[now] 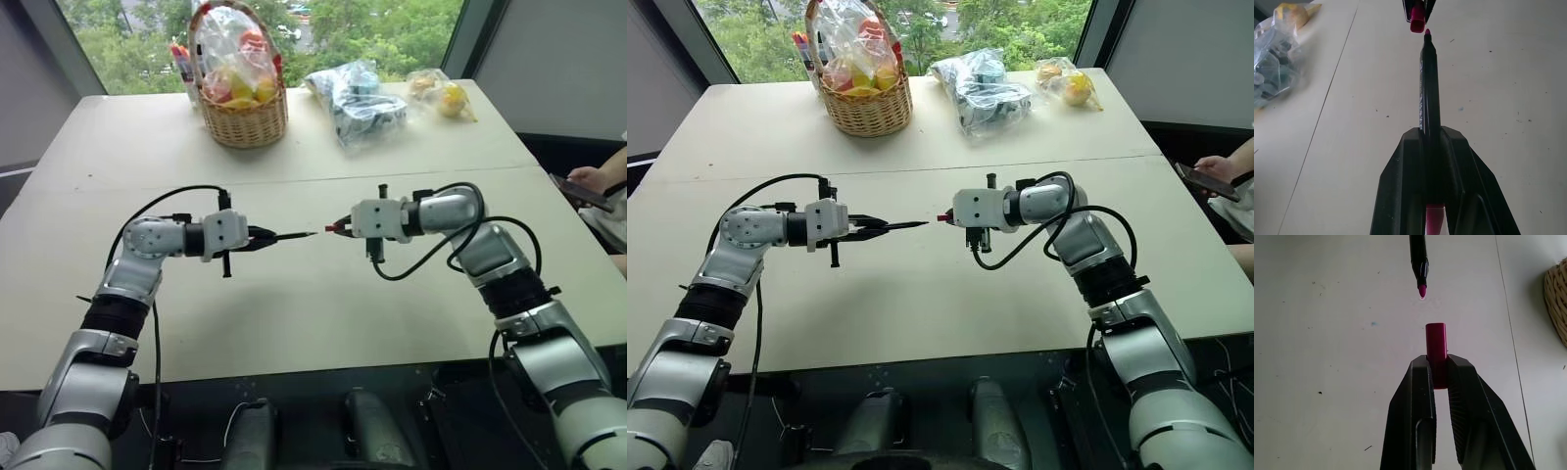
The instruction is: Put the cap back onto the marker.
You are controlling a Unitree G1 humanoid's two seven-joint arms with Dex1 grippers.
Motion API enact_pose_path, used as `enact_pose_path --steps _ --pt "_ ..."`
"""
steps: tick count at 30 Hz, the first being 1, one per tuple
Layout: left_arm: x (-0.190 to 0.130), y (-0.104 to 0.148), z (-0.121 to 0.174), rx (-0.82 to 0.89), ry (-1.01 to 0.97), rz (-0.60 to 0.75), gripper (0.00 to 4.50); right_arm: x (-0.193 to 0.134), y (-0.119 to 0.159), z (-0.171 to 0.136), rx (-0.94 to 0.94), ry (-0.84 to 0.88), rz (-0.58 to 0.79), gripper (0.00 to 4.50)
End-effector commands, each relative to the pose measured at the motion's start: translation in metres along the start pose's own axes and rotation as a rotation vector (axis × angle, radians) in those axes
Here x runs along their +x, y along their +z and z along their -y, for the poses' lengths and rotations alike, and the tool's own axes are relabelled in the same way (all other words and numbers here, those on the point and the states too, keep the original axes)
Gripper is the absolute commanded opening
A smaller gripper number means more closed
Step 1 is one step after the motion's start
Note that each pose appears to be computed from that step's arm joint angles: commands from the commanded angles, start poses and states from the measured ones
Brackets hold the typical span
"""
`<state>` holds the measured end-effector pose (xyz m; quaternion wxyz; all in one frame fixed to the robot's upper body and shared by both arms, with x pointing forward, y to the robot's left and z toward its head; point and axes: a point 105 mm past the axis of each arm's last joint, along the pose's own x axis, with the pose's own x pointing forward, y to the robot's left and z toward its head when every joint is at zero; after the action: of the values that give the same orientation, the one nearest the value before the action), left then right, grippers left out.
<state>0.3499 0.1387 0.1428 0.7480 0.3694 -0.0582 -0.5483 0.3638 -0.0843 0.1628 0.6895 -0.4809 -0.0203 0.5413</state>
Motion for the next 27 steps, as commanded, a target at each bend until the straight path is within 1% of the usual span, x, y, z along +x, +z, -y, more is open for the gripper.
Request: enact_pose_path --steps 1,14,27 --pt "-0.006 0.005 -0.007 0.035 0.020 0.000 0.00 -0.006 0.009 0.009 -0.035 -0.020 0.020 0.08" --pt "-0.004 0.008 -0.007 0.037 0.020 0.006 0.00 0.003 0.029 0.001 -0.030 -0.002 0.085 0.08" --pt "-0.002 0.010 -0.008 0.037 0.023 0.012 0.00 0.010 0.035 -0.002 -0.037 0.004 0.097 0.08"
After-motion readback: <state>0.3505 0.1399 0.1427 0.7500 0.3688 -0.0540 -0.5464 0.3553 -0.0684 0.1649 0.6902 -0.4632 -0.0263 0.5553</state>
